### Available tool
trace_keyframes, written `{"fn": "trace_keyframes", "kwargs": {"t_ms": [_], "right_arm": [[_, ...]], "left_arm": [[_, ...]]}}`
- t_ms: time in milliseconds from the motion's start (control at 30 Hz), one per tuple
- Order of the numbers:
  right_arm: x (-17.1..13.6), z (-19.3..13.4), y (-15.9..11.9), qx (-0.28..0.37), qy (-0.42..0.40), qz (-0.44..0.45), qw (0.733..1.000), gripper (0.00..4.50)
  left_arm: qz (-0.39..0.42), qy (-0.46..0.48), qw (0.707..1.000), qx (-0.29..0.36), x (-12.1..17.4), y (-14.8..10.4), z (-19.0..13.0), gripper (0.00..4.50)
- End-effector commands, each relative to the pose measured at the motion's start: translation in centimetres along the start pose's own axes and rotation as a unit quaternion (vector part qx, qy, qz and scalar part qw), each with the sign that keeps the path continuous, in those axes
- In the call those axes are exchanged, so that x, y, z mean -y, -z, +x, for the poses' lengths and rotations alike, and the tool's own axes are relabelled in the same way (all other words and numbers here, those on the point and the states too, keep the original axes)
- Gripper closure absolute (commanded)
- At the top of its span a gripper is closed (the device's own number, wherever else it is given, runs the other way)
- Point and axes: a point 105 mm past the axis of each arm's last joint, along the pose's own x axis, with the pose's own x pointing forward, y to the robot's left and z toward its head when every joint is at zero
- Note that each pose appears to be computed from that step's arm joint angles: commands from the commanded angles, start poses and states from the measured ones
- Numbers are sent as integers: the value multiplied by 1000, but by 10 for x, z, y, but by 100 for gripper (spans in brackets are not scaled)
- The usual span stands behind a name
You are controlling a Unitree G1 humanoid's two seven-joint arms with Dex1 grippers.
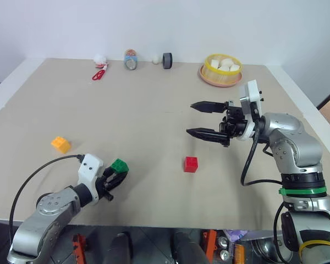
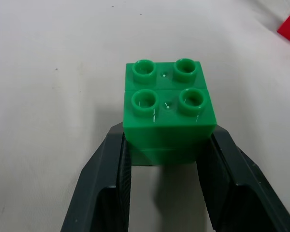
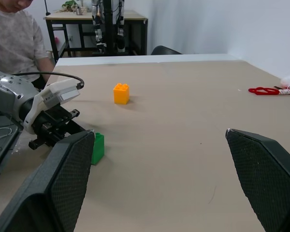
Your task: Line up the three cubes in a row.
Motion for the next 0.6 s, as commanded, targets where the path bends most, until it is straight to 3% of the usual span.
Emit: {"fn": "trace_keyframes", "kwargs": {"t_ms": [33,200,400,600], "right_arm": [[-8,-5,-4,-9,-27,-11,1000,0],[-29,-20,4,-45,-87,1,995,0],[-35,-26,4,-59,-99,3,993,0],[-46,-32,4,-68,-111,14,991,0]], "left_arm": [[40,29,999,16,-3,-10,2,318],[67,74,993,63,-15,-40,10,318],[92,119,985,86,-24,-67,27,318],[126,231,961,84,-3,-78,42,318]]}}
